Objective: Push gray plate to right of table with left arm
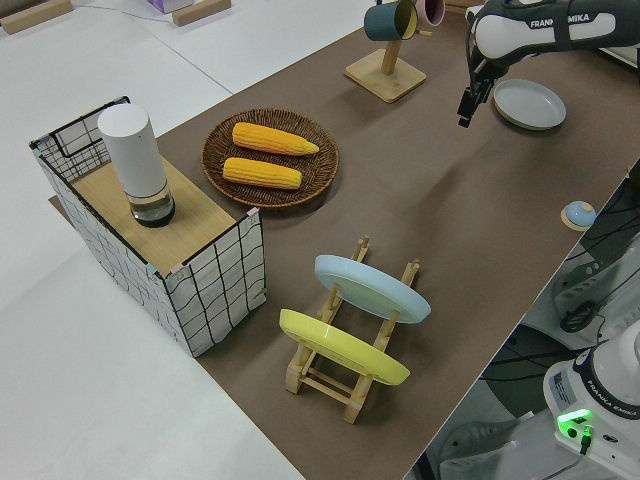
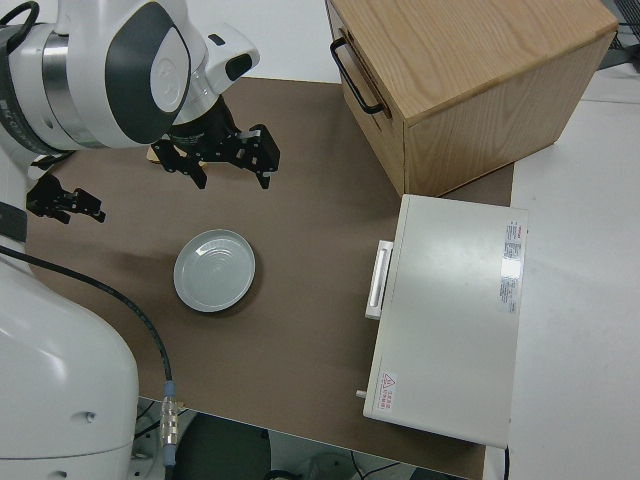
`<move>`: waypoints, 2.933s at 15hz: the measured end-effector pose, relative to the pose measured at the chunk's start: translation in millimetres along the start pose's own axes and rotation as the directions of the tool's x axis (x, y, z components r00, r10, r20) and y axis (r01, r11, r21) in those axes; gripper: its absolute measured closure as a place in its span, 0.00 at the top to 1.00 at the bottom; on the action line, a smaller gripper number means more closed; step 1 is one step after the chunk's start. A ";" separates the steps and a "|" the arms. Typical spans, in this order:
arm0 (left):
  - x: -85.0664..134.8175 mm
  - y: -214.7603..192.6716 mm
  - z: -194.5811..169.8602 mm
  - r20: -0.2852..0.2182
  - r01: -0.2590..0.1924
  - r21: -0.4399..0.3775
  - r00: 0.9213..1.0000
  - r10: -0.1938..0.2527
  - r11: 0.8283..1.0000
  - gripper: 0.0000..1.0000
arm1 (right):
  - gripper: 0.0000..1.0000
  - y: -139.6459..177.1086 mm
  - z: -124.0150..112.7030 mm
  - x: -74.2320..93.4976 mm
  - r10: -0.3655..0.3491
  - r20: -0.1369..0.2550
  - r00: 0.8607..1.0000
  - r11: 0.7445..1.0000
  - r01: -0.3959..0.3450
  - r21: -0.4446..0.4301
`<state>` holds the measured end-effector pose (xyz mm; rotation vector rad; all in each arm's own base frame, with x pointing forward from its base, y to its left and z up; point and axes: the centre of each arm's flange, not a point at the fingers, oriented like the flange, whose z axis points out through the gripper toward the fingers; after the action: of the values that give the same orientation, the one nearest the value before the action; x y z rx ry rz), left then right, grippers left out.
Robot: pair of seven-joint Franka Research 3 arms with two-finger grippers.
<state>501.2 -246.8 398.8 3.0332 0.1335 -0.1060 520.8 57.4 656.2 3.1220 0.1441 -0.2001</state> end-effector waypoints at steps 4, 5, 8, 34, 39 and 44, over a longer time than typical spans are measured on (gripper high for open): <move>11.9 -56.9 -32.2 0.030 -0.053 0.006 0.998 0.052 0.999 1.00 | 0.99 0.0 0.0 0.0 0.000 0.000 1.000 1.000 0.000 0.000; 14.6 -74.7 -42.9 0.036 -0.069 0.006 0.997 0.069 0.998 1.00 | 0.99 0.0 0.0 0.0 0.000 0.000 1.000 1.000 0.000 0.000; 20.0 -108.7 -65.9 0.054 -0.110 0.003 0.993 0.109 0.994 1.00 | 0.99 0.0 0.0 0.0 0.000 0.000 1.000 1.000 0.000 0.000; 30.7 -225.6 -222.0 0.025 -0.195 0.122 0.981 0.193 0.973 1.00 | 0.99 0.0 0.0 0.0 0.000 0.000 1.000 1.000 0.000 0.000; 32.1 -224.5 -223.7 0.009 -0.194 0.117 0.981 0.194 0.974 1.00 | 0.99 0.0 0.0 0.0 0.000 0.000 1.000 1.000 0.000 0.000; 32.8 -222.8 -224.2 0.001 -0.193 0.115 0.981 0.194 0.975 1.00 | 0.99 0.0 0.0 0.0 0.000 0.000 1.000 1.000 0.000 0.000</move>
<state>528.1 0.6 596.4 3.1406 -0.1735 -0.0850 520.8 57.4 656.2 3.1220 0.1441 -0.2001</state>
